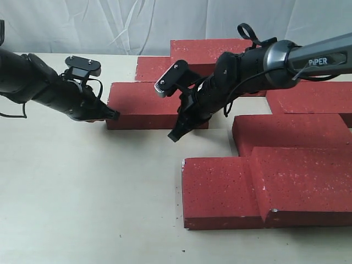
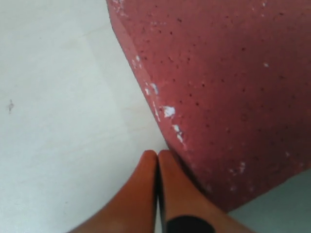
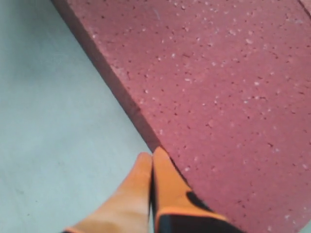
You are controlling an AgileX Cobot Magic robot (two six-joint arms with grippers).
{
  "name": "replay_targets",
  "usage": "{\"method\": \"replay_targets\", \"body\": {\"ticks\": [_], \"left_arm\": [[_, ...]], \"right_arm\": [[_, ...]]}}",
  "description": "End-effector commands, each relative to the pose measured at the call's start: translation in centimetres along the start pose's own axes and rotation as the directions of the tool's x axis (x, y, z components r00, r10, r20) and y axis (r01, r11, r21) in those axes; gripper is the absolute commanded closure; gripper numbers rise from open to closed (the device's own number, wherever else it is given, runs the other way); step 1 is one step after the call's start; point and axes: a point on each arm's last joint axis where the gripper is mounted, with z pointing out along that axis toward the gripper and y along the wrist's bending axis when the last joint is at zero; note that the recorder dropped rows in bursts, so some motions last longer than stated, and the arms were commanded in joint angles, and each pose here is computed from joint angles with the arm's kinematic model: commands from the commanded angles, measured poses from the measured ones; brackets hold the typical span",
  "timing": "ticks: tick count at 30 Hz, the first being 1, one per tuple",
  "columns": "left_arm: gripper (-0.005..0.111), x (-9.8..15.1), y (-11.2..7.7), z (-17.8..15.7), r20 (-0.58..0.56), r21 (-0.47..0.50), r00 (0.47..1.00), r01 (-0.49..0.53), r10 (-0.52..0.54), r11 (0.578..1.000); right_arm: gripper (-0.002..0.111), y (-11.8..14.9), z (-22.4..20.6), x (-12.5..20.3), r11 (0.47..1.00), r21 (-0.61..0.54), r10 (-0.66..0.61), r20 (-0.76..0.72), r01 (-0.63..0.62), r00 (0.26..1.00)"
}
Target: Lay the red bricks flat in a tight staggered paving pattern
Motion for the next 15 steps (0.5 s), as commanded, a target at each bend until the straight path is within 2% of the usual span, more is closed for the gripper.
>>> {"method": "replay_targets", "body": {"ticks": [1, 9, 15], "left_arm": [[0.107, -0.3, -0.1, 0.1, 0.016, -0.008, 1.000, 0.008, -0.008, 1.000], [0.107, -0.6, -0.1, 0.0, 0.032, -0.018, 0.999, 0.005, -0.005, 1.000], [0.107, -1.2, 0.7, -0.1, 0.099, -0.106, 0.995, 0.011, 0.000, 0.994]], "right_arm": [[0.109, -0.6, -0.2, 0.3, 1.000, 0.000, 0.019, -0.010, -0.019, 1.000], [0.109, -0.3, -2.0, -0.2, 0.999, -0.036, 0.017, -0.022, -0.018, 1.000], [0.109, 0.0, -3.2, -0.4, 0.997, -0.066, 0.028, -0.038, -0.030, 0.999]]}}
